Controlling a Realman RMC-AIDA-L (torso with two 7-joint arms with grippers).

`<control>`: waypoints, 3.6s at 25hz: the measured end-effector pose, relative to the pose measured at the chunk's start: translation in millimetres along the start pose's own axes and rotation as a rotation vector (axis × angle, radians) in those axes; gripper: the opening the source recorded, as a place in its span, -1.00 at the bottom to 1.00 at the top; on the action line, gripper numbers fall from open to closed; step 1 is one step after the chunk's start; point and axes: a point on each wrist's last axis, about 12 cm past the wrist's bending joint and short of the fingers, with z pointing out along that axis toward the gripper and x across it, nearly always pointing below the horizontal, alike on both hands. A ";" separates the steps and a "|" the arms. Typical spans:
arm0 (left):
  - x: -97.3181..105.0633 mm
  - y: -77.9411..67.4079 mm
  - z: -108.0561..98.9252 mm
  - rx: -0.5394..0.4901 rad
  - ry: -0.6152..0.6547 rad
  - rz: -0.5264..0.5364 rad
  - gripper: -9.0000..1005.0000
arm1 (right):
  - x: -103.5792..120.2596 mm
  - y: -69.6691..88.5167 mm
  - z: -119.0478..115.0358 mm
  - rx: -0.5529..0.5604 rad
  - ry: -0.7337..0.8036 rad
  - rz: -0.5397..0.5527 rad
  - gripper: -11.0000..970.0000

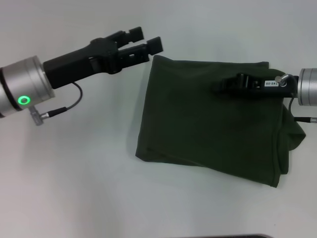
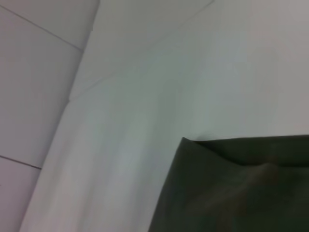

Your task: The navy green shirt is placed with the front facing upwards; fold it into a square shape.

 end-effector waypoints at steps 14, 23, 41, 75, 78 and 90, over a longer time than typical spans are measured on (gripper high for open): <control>2.0 0.8 -21.1 -0.044 -0.008 0.019 0.89 | -21.9 5.7 16.0 0.077 -0.059 -0.082 -0.79; 2.3 1.4 -20.8 -0.049 -0.008 0.017 0.88 | -21.6 22.0 18.3 -0.061 -0.089 -0.163 -0.79; 3.6 1.9 -23.2 -0.054 0.015 0.022 0.89 | -9.0 10.7 34.5 0.060 -0.014 -0.198 -0.79; 37.5 -24.5 -100.0 -0.053 0.238 0.057 0.88 | -17.7 14.8 -13.9 -0.147 -0.247 -0.263 0.44; 47.5 -25.6 -94.1 -0.045 0.235 0.086 0.88 | -18.3 14.6 -15.2 -0.148 -0.250 -0.261 0.66; 74.8 -15.6 -58.5 -0.035 0.259 0.164 0.88 | -23.5 10.1 -24.7 -0.128 -0.257 -0.252 0.71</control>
